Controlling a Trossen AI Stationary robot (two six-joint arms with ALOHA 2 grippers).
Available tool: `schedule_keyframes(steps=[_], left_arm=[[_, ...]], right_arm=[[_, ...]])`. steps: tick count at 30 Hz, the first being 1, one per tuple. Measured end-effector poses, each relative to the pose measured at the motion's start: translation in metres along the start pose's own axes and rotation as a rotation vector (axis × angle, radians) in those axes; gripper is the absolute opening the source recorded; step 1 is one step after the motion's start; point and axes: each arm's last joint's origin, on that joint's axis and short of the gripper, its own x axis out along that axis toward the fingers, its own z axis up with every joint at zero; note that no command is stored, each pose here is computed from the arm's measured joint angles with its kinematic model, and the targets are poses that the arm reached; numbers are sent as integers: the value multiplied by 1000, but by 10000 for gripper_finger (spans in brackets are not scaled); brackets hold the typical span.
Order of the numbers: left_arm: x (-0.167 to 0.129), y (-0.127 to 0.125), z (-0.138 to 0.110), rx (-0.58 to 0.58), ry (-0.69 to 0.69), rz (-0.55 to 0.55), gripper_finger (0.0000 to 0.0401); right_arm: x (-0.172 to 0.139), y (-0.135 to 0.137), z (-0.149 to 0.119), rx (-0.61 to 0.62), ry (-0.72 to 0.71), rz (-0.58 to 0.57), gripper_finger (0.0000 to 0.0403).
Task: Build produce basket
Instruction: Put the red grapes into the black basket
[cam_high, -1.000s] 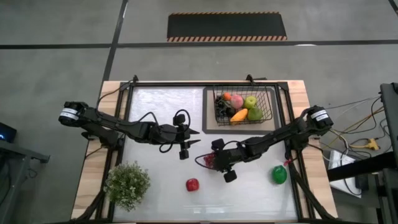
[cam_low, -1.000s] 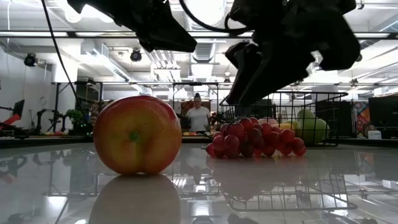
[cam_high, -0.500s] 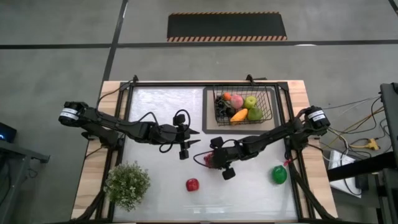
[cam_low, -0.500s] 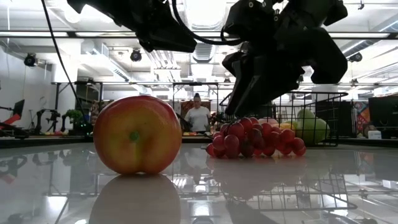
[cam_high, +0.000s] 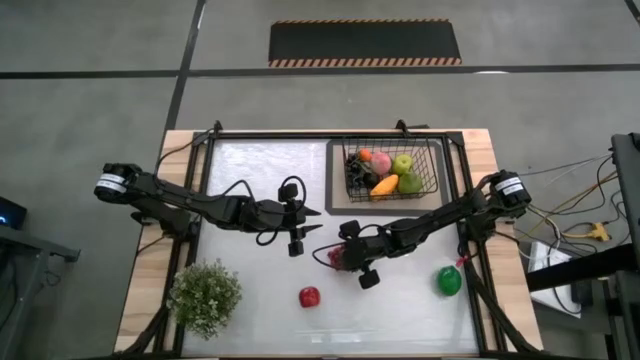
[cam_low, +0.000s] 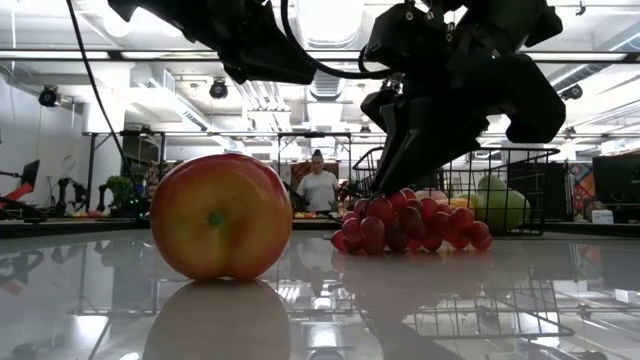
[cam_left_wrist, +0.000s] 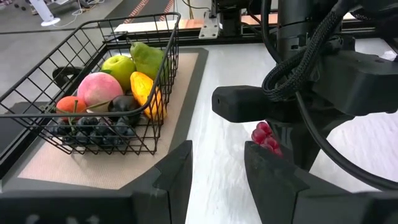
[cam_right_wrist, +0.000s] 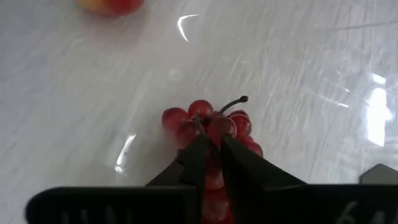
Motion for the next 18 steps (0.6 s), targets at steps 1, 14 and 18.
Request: schedule_keyframes(steps=[1,14,18], left_arm=[[0,0,0,0,0,0,128],[0,0,0,1,0,0,128],[-1,0,0,1,-2,1,128]], right_arm=[[0,0,-1,1,2,0,34],[-12,-3,3,-15,-39,13,8],[-30,-6,10,-21,-97,0,8]])
